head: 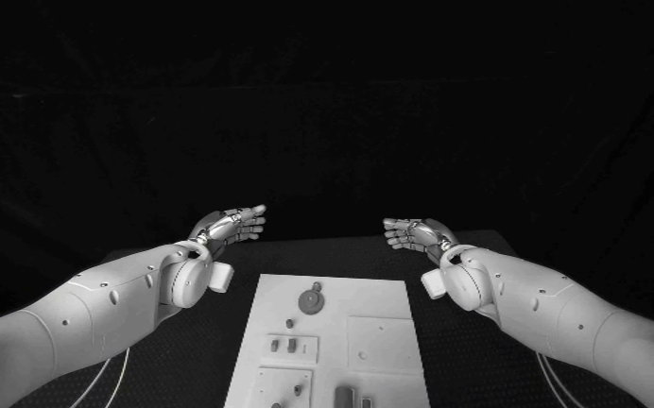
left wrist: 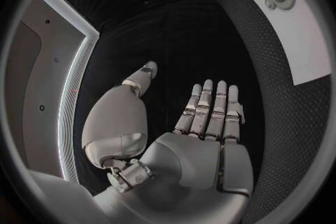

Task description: Assemble the parts on the task board

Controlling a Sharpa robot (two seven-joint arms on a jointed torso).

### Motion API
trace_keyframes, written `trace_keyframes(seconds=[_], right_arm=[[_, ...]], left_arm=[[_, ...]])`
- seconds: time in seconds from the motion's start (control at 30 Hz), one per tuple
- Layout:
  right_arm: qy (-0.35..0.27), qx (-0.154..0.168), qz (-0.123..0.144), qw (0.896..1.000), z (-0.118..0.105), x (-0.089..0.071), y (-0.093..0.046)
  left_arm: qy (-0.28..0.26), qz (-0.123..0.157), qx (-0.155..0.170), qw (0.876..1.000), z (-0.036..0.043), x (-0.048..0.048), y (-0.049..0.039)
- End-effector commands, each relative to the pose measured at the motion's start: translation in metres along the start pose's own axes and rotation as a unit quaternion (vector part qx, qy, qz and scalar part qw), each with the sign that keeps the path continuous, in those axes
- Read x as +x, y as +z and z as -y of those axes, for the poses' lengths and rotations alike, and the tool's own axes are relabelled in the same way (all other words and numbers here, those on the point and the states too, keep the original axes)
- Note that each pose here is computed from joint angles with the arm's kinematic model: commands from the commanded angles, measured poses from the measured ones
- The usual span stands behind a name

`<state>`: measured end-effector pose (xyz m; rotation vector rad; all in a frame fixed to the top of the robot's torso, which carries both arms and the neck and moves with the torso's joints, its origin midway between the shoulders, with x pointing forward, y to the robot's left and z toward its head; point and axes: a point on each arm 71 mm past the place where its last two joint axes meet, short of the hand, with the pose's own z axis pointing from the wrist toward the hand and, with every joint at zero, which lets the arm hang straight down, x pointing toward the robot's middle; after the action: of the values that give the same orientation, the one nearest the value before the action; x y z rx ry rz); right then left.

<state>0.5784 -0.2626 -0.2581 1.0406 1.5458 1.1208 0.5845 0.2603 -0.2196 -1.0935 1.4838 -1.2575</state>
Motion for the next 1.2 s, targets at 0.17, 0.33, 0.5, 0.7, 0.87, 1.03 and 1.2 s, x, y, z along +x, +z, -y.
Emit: trace_keyframes(seconds=[0.17, 0.33, 0.5, 0.7, 0.87, 1.03, 1.2], right_arm=[[0.050, -0.020, 0.002, 0.999, 0.008, 0.009, -0.004], [0.050, -0.022, -0.007, 0.998, 0.007, 0.014, -0.008], [0.042, -0.013, -0.004, 0.999, 0.007, 0.015, -0.008], [0.053, -0.028, 0.008, 0.998, 0.001, 0.024, -0.015], [0.069, -0.048, 0.027, 0.996, -0.009, 0.038, -0.030], [0.087, -0.062, 0.050, 0.993, -0.019, 0.055, -0.052], [0.101, -0.068, 0.069, 0.990, -0.027, 0.069, -0.076]], left_arm=[[-0.040, -0.009, 0.026, 0.999, 0.0002, 0.0029, -0.0004], [-0.040, -0.016, 0.023, 0.999, -0.0032, 0.0033, -0.0041], [-0.027, 0.000, 0.011, 1.000, -0.0059, 0.0027, -0.0051], [-0.033, 0.013, 0.015, 0.999, -0.0109, 0.0158, -0.0144], [-0.040, 0.035, 0.023, 0.998, -0.0158, 0.0366, -0.0321], [-0.046, 0.061, 0.032, 0.997, -0.0167, 0.0602, -0.0568], [-0.049, 0.083, 0.039, 0.995, -0.0136, 0.0782, -0.0798]])
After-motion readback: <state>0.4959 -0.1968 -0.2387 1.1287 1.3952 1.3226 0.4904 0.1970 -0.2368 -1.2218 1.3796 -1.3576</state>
